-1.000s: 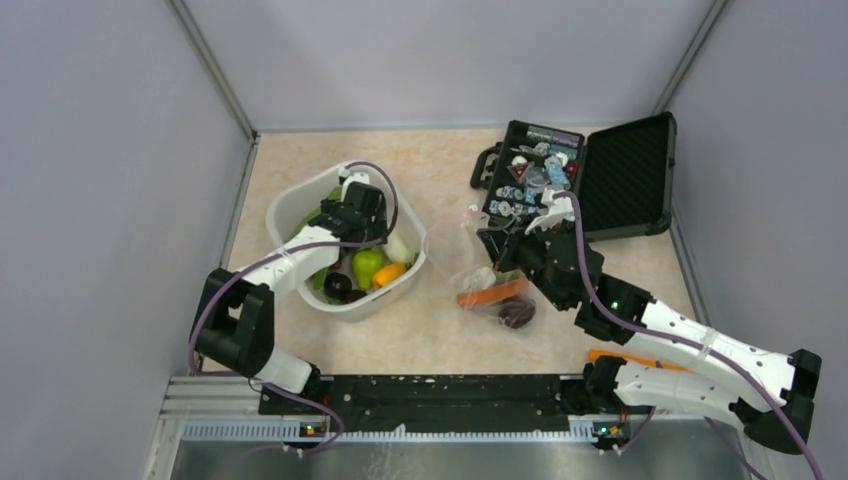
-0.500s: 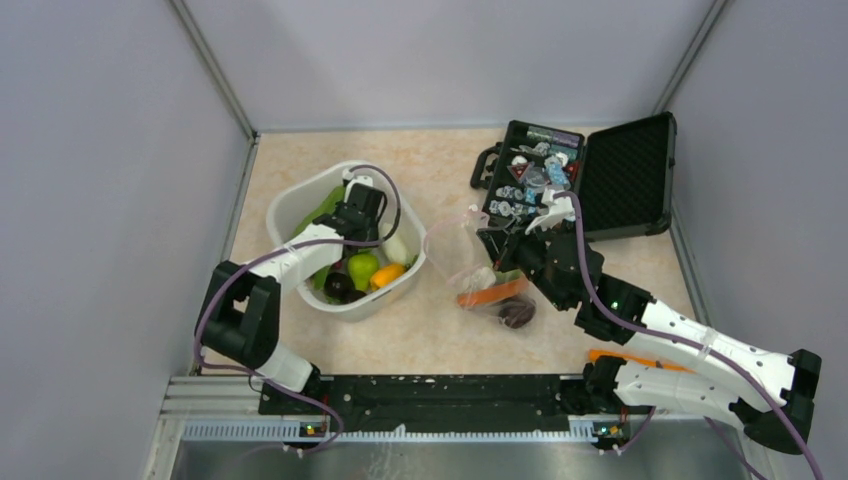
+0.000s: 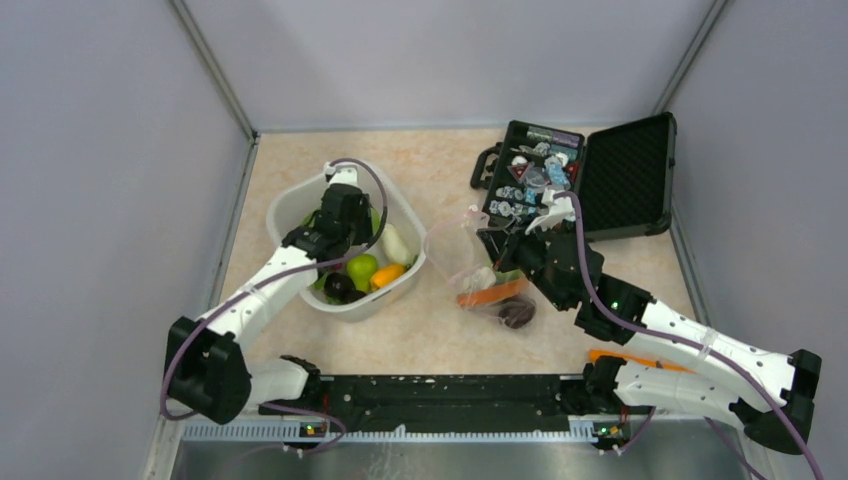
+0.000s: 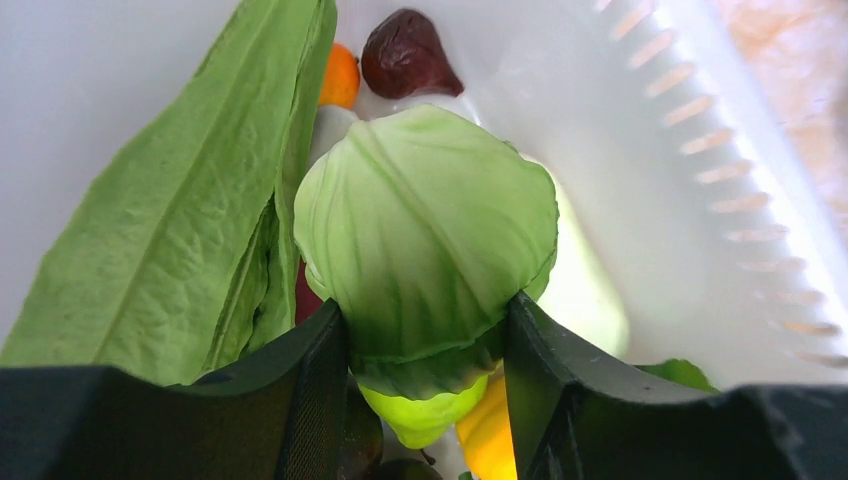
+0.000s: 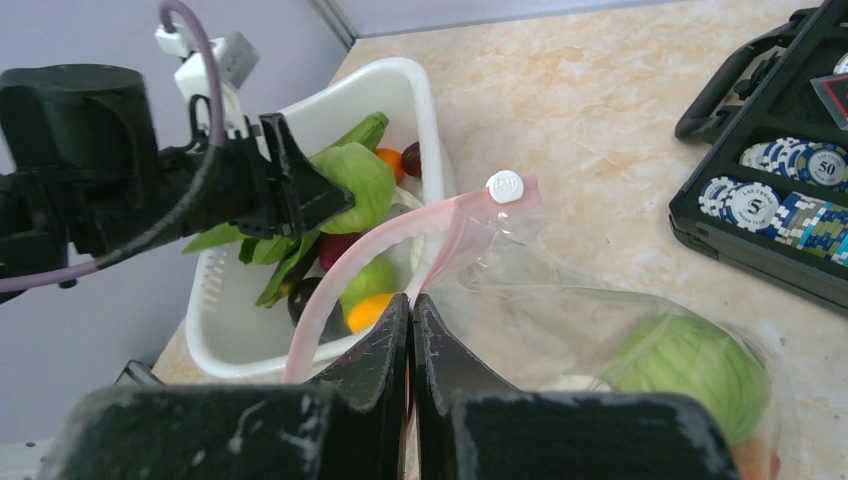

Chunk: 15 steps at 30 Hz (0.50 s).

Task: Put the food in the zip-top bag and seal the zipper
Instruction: Pick up the fake vegetable from the bin.

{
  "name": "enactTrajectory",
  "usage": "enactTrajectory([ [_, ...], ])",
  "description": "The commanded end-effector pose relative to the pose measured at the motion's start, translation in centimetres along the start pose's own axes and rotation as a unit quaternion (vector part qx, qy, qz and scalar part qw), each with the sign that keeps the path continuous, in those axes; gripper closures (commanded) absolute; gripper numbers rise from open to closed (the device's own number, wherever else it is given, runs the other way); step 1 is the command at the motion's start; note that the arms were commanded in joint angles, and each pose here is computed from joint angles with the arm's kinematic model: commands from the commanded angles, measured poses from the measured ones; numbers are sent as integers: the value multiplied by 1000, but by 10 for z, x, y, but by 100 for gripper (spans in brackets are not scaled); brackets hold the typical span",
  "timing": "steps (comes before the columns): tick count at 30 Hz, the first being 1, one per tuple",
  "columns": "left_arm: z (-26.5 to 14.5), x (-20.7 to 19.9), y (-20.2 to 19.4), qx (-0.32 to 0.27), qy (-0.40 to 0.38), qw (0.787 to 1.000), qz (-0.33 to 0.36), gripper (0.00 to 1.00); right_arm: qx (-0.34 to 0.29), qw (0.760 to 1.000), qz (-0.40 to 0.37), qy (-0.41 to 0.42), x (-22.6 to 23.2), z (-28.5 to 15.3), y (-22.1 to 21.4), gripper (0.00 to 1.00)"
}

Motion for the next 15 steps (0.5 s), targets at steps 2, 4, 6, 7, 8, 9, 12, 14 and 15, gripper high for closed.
enactTrajectory([
  [2, -28, 0, 23, -55, -31, 998, -18, 91, -21, 1000, 14, 8, 6, 0, 12, 100],
  [4, -37, -1, 27, -65, -42, 997, -22, 91, -18, 1000, 11, 12, 9, 1, 11, 100],
  [6, -47, -2, 32, -76, -56, 995, -27, 91, -14, 1000, 0, 12, 10, 3, 12, 100],
  [7, -53, -3, 35, -83, -64, 994, -29, 90, -10, 1000, -4, 10, 12, 4, 12, 100],
  [8, -58, -4, 38, -89, -72, 993, -30, 90, -6, 1000, -7, 9, 12, 5, 11, 100],
  [9, -64, -4, 42, -98, -80, 992, -32, 90, 0, 1000, -9, 14, 15, 6, 9, 100],
  [12, -81, -4, 50, -119, -95, 988, -39, 89, 19, 998, -24, 57, 28, 7, 3, 100],
  [14, -93, -1, 56, -136, -97, 985, -47, 88, 41, 996, -32, 76, 35, 8, -4, 100],
  [15, -97, 1, 59, -144, -96, 984, -50, 88, 54, 995, -37, 80, 36, 10, -10, 100],
])
Point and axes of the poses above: each gripper's point midway between its finger pads, its own z axis out along the fingers, its own x axis along the line the jaws close on, y = z × x, the point moved 2 cm from there along -z, back along the fingers, and after that the axes turned 14 degrees about z, right-handed, at the moved point
